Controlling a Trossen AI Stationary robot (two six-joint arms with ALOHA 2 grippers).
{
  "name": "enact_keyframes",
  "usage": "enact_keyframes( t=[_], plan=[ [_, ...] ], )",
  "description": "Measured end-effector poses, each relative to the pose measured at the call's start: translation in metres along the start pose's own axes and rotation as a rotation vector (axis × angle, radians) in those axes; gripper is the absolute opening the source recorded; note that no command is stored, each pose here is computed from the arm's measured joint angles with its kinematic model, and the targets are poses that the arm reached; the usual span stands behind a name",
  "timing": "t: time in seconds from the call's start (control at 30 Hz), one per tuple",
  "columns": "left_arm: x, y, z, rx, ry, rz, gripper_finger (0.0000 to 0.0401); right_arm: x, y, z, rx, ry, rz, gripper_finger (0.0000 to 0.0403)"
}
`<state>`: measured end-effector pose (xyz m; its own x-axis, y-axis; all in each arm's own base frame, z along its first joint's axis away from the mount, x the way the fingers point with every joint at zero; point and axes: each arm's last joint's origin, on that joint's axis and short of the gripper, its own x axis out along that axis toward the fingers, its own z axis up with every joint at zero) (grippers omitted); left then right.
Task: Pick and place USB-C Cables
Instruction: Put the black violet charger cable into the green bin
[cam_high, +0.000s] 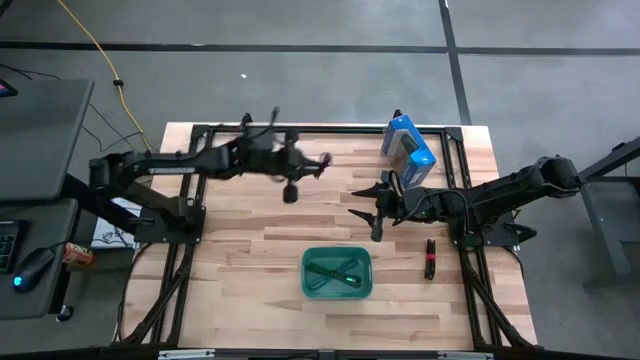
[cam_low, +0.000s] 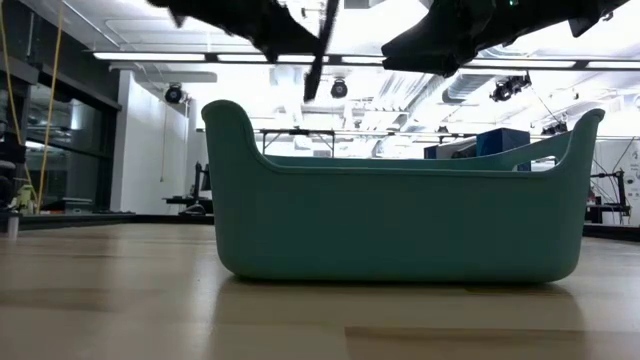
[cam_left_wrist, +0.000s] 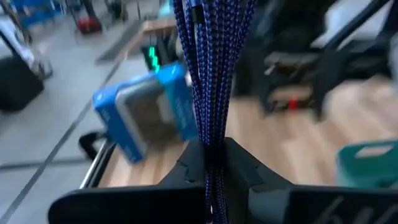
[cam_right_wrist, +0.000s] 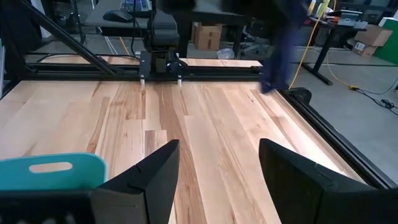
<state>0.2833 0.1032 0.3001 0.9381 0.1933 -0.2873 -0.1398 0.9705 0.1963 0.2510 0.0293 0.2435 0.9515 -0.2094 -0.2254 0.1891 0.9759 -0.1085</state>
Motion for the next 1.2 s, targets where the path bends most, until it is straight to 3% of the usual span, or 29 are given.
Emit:
enact_keyframes(
  t=[0.23, 0.4, 0.63, 0.8, 1.0, 1.2],
  plan=[
    [-0.033, -0.041, -0.041, -0.147, -0.269, -0.054, 0.0, 0.0, 0.0, 0.001, 0.008, -0.006, 0.0, 0.0213],
    [-0.044, -0.067, -0.065, -0.211, -0.379, -0.108, 0.0, 0.0, 0.0, 0.001, 0.028, -0.011, 0.0, 0.0213],
    [-0.046, -0.07, -0.073, -0.215, -0.36, 0.031, 0.0, 0.0, 0.0, 0.001, 0.024, -0.012, 0.003, 0.0213],
    [-0.045, -0.071, -0.076, -0.217, -0.331, 0.017, 0.0, 0.0, 0.0, 0.001, 0.002, -0.006, 0.005, 0.0213],
    [-0.044, -0.076, -0.075, -0.247, -0.337, -0.007, 0.0, 0.002, 0.003, 0.002, 0.089, -0.028, 0.072, 0.0213],
    [-0.027, -0.089, -0.073, -0.272, -0.353, -0.055, 0.0, 0.025, 0.012, -0.007, 0.121, -0.08, 0.107, 0.0213]
  ],
)
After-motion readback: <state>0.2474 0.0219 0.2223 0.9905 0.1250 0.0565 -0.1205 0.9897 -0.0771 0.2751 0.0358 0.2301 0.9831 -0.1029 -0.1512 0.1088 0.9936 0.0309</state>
